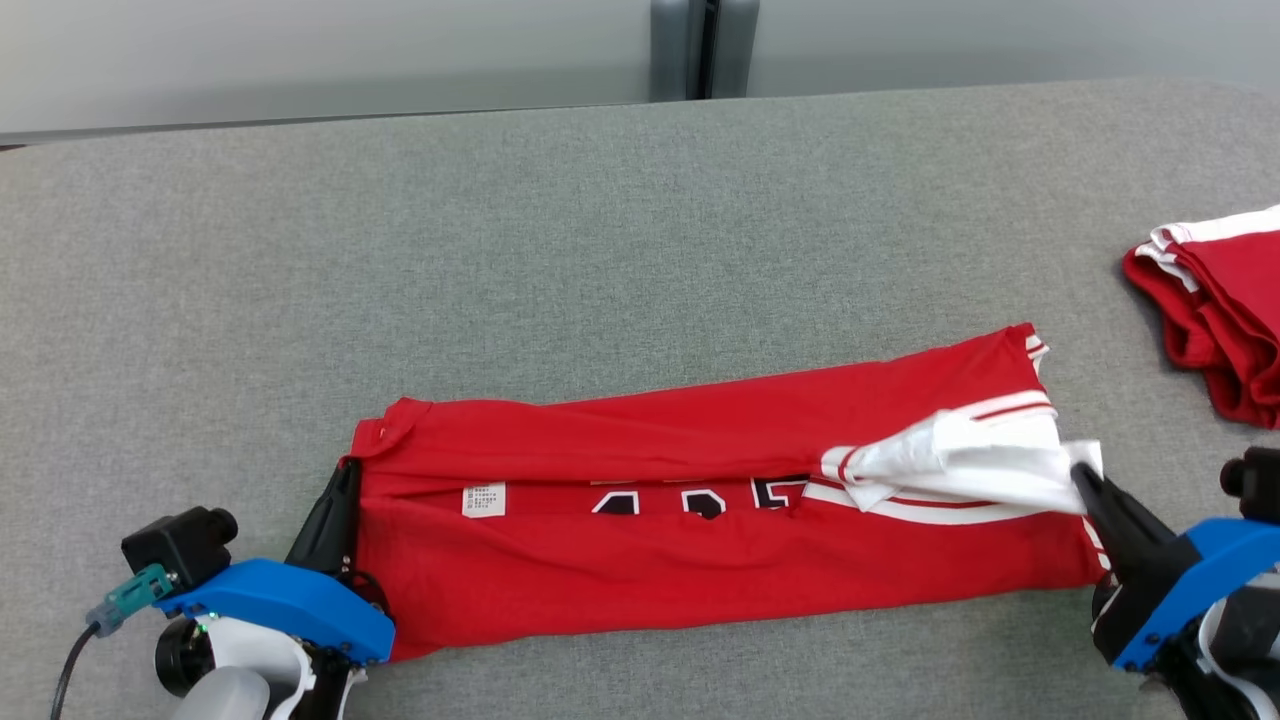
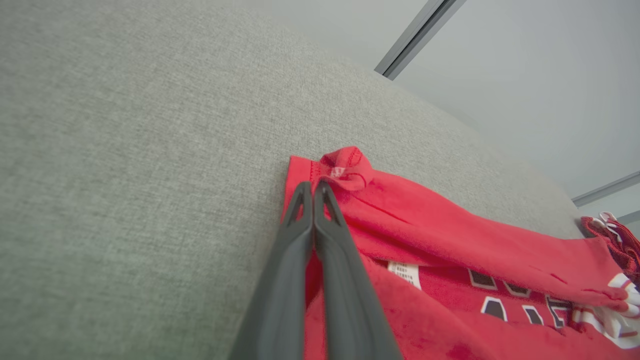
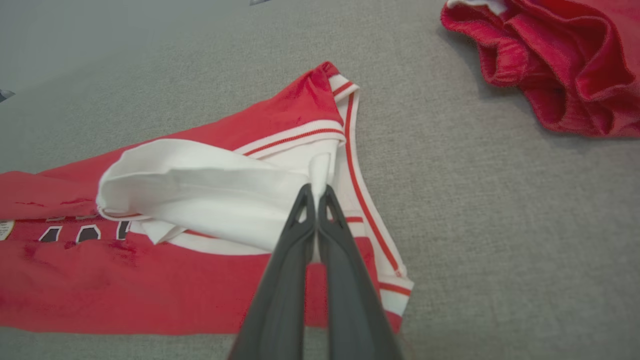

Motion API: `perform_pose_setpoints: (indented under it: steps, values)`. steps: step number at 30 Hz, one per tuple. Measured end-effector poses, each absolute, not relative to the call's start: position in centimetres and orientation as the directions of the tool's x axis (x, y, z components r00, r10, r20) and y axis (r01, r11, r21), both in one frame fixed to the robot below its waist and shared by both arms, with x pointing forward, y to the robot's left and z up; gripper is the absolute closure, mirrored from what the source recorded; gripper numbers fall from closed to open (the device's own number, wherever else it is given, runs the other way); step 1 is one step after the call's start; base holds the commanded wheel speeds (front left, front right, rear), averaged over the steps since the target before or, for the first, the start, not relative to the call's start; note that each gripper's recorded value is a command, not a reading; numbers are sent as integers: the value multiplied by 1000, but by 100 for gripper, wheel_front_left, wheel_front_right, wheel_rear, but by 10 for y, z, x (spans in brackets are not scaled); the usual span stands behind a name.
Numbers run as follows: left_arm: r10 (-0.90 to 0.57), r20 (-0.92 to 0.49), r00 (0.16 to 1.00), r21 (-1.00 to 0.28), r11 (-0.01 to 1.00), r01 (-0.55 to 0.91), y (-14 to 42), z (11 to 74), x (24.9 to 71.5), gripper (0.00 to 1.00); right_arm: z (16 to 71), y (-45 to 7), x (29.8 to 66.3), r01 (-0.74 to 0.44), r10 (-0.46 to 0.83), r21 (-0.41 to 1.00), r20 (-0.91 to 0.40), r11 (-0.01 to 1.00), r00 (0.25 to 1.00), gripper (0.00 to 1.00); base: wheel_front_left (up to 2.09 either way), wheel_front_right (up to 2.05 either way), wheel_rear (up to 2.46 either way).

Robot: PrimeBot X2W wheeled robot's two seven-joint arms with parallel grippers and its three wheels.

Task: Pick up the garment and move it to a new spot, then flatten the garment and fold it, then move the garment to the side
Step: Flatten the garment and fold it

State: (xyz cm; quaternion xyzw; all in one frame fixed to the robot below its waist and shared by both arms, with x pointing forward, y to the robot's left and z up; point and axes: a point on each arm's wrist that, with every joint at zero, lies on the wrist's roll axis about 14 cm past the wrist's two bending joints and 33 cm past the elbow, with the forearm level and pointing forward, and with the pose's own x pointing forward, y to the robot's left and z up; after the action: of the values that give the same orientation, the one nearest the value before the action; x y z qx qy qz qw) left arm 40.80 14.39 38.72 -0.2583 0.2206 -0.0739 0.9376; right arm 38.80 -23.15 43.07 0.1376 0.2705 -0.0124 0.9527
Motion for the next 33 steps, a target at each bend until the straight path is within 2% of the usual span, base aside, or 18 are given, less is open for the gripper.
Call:
perform_pose_setpoints:
  steps: [1,2,3,4,10,16,20,23,33]
  values:
    - [-246,-380,892,-521,854,13,145,386,407,89,428,-232,384,105,47,254,-530,961,847,0,0,0,0]
    - [-243,-384,891,-522,853,8,145,386,405,64,424,-232,379,113,47,258,-545,960,837,0,0,0,0]
    - [-241,-388,890,-522,853,3,145,385,403,15,421,-231,375,118,48,259,-557,959,829,0,0,0,0]
    - [-239,-388,890,-522,853,1,145,385,401,0,419,-230,372,121,48,259,-563,958,825,0,0,0,0]
    - [-207,-288,935,-501,865,37,152,408,405,0,436,-239,374,131,12,236,-521,963,853,0,0,0,0]
    - [-195,-156,968,-370,920,126,163,440,421,0,449,-242,388,121,1,202,-516,972,857,0,0,0,0]
    - [-211,-136,968,-243,954,174,165,447,427,0,436,-246,394,121,-22,128,-589,984,808,0,0,0,0]
    - [-210,-129,969,-189,965,184,167,450,431,0,424,-241,400,111,-9,123,-631,986,776,0,0,0,0]
    - [-98,-117,988,-213,974,72,196,452,432,0,390,-233,408,75,25,103,-735,992,678,0,0,0,0]
